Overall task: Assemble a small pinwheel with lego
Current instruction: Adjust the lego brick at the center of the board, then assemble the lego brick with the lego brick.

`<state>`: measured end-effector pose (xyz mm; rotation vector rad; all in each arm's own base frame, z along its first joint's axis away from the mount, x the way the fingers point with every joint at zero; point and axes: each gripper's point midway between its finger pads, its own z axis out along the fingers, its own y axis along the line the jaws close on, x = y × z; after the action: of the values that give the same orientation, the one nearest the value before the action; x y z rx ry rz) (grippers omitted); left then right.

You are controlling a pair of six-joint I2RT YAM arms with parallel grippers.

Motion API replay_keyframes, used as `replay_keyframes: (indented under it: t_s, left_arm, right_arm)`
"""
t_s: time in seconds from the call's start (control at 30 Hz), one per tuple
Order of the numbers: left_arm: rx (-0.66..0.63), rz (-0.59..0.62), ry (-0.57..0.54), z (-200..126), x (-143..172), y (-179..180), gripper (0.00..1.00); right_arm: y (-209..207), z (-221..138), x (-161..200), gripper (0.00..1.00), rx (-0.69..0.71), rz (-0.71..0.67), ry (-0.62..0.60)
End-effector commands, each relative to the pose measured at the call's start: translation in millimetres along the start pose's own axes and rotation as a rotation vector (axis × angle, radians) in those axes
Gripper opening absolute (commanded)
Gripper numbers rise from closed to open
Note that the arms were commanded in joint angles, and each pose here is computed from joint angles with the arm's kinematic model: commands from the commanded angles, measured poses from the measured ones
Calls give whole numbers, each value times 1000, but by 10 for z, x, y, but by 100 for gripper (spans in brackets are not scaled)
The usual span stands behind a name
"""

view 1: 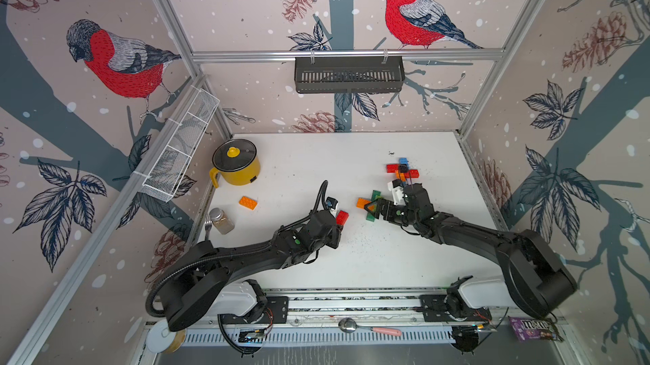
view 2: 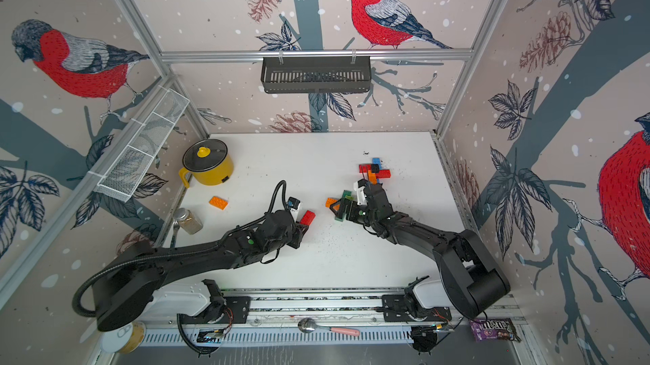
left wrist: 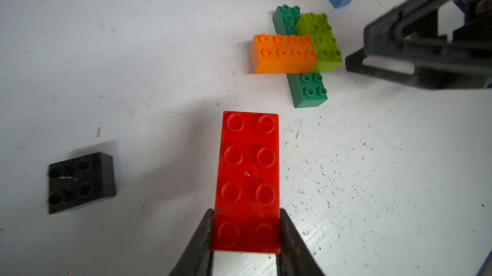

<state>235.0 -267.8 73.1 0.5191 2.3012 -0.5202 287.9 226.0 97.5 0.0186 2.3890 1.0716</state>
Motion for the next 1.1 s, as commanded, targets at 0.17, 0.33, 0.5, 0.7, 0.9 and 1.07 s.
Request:
replay_keyframes:
  t_s: [0.17,0.33,0.5,0.7,0.9,1.07]
  left_arm:
    - [103,32,-23,289,-232,-404,9]
    - [52,29,-13,460,-228,-524,8]
    - [-11,-12,-9,593,-271,-469,7]
    - [-29,-26,18,718,-251,-479,6]
    - [-33,-40,30,771,-216,-484,6]
    - [-21,-48,35,784,-219,-519,5]
  right_arm:
    - [-343,-147,-37,99,71,-6,43]
    - [-329,-109,-67,99,53,-19,52]
    - [-321,-48,-67,99,46,-30,76]
    - [-377,47,-29,99,80,-46,109]
    - [-407,130,23,99,105,-67,136]
    - [-451,165,39,99,123,-66,145]
